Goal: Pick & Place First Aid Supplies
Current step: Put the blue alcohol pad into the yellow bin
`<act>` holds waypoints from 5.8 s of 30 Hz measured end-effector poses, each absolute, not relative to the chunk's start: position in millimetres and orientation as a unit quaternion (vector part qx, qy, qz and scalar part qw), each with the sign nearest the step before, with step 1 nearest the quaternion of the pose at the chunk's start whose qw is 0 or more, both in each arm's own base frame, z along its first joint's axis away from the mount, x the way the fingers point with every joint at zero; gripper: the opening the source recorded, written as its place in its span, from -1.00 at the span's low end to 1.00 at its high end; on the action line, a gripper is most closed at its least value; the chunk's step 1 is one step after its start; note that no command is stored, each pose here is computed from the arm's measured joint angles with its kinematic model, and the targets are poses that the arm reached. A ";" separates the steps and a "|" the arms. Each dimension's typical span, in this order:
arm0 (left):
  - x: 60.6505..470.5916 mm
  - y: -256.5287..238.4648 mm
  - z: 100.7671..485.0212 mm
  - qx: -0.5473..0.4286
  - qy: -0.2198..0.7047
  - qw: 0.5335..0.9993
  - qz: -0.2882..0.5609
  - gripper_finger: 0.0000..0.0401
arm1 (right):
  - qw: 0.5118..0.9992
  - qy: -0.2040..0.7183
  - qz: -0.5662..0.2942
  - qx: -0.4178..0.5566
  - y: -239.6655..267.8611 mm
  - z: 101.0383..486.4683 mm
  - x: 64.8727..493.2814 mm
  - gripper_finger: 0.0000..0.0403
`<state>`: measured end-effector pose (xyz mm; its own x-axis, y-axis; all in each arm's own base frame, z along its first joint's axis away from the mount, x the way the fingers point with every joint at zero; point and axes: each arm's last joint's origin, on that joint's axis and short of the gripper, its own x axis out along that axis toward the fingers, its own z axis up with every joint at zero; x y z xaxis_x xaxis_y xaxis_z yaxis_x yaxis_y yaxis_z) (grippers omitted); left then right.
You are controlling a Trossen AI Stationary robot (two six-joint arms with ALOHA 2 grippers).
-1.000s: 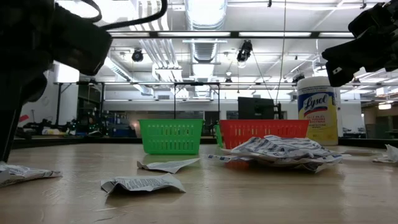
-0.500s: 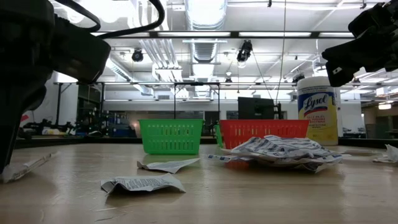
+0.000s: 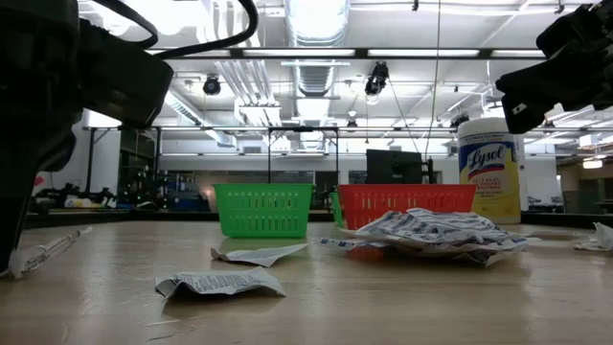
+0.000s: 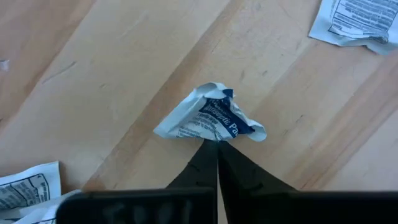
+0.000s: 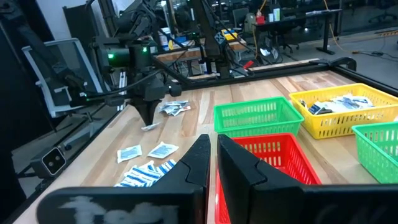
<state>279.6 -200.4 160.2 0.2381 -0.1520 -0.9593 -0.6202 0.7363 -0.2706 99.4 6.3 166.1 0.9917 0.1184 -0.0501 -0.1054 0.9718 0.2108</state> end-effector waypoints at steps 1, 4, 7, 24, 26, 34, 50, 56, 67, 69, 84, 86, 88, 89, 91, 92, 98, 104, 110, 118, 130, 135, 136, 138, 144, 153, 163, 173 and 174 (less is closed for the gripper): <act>279.6 -200.4 160.2 -0.323 0.596 0.718 0.162 -0.99 | 0.992 0.031 0.056 0.104 6.3 166.0 99.4 -0.86; 279.4 -200.3 160.1 -0.315 0.598 0.720 0.157 -0.99 | 0.992 0.031 0.056 0.104 6.3 166.0 99.4 -0.86; 279.0 -200.0 160.9 -0.305 0.601 0.724 0.150 -1.00 | 0.992 0.031 0.056 0.104 6.3 166.0 99.4 -0.86; 288.3 -204.6 229.7 -0.168 0.510 0.844 -0.021 -1.00 | 0.992 0.031 0.056 0.104 6.3 165.9 99.4 -0.86; 293.2 -201.0 240.0 -0.158 0.489 0.858 -0.017 -1.00 | 0.992 0.031 0.056 0.104 6.3 165.9 99.4 -0.86; 320.4 -157.6 274.6 -0.110 0.431 0.894 0.044 -1.00 | 0.992 0.031 0.056 0.104 6.4 166.0 99.4 -0.86; 355.7 12.2 303.7 -0.101 0.422 0.873 0.223 -1.00 | 0.992 0.031 0.056 0.104 6.3 166.1 99.4 -0.86; 343.7 70.1 297.7 -0.119 0.457 0.842 0.262 -1.00 | 0.992 0.031 0.056 0.104 6.3 166.0 99.4 -0.86; 315.1 157.9 277.2 -0.163 0.504 0.799 0.285 -1.00 | 0.992 0.031 0.056 0.104 6.3 166.1 99.4 -0.86; 313.0 168.2 271.1 -0.181 0.509 0.794 0.278 -1.00 | 0.992 0.031 0.056 0.104 6.3 166.1 99.4 -0.86; 322.5 188.2 234.0 -0.239 0.551 0.759 0.251 -1.00 | 0.992 0.031 0.056 0.104 6.3 166.0 99.4 -0.86; 324.1 189.0 231.2 -0.240 0.554 0.757 0.249 -1.00 | 0.992 0.031 0.056 0.104 6.3 166.0 99.4 -0.86; 324.2 188.9 228.5 -0.244 0.560 0.753 0.246 -1.00 | 0.992 0.031 0.056 0.104 6.3 166.1 99.4 -0.86; 324.4 188.6 228.2 -0.244 0.560 0.753 0.245 -1.00 | 0.992 0.031 0.056 0.104 6.3 166.1 99.4 -0.86; 325.1 188.3 226.6 -0.246 0.562 0.752 0.242 -1.00 | 0.992 0.031 0.056 0.104 6.3 165.9 99.4 -0.86; 325.5 188.3 225.4 -0.249 0.563 0.751 0.240 -1.00 | 0.992 0.032 0.056 0.104 6.3 166.0 99.4 -0.86; 327.7 186.4 223.1 -0.250 0.565 0.751 0.231 -1.00 | 0.992 0.031 0.056 0.104 6.3 166.0 99.4 -0.86; 329.1 186.8 223.2 -0.249 0.561 0.755 0.231 -0.98 | 0.992 0.031 0.056 0.104 6.3 166.0 99.4 -0.86; 329.5 186.1 223.1 -0.248 0.561 0.755 0.230 -0.74 | 0.992 0.031 0.056 0.104 6.3 166.0 99.4 -0.86; 329.0 184.4 235.3 -0.239 0.556 0.762 0.228 -0.37 | 0.992 0.031 0.056 0.104 6.3 165.9 99.4 -0.86; 327.3 178.8 248.6 -0.220 0.559 0.766 0.228 -0.27 | 0.992 0.031 0.056 0.104 6.3 166.1 99.3 -0.86; 329.5 177.9 244.3 -0.209 0.555 0.775 0.219 -0.26 | 0.992 0.031 0.056 0.104 6.4 166.0 99.4 -0.86; 329.8 178.1 244.4 -0.206 0.554 0.776 0.219 -0.25 | 0.992 0.031 0.056 0.104 6.3 166.0 99.4 -0.86; 330.7 179.1 244.8 -0.202 0.549 0.781 0.218 -0.22 | 0.992 0.031 0.056 0.104 6.3 166.1 99.3 -0.86; 333.8 180.7 241.4 -0.186 0.550 0.787 0.208 0.01 | 0.992 0.031 0.056 0.104 6.3 165.9 99.4 -0.86; 331.1 178.9 223.6 -0.190 0.560 0.781 0.200 0.37 | 0.992 0.031 0.056 0.104 6.3 166.0 99.4 -0.86; 330.9 176.6 216.7 -0.208 0.555 0.787 0.175 0.41 | 0.992 0.031 0.056 0.104 6.3 166.0 99.4 -0.86; 335.6 179.6 221.7 -0.180 0.536 0.808 0.164 0.41 | 0.992 0.031 0.056 0.104 6.3 166.1 99.4 -0.86; 335.9 179.3 222.7 -0.181 0.535 0.809 0.165 0.41 | 0.992 0.031 0.056 0.104 6.3 165.9 99.4 -0.86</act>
<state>335.9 179.3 222.7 0.3726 0.0733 -0.9251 -0.4601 0.8803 -0.1155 99.4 6.3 165.9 0.9917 0.1183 -0.0504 -0.1052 0.9719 0.2106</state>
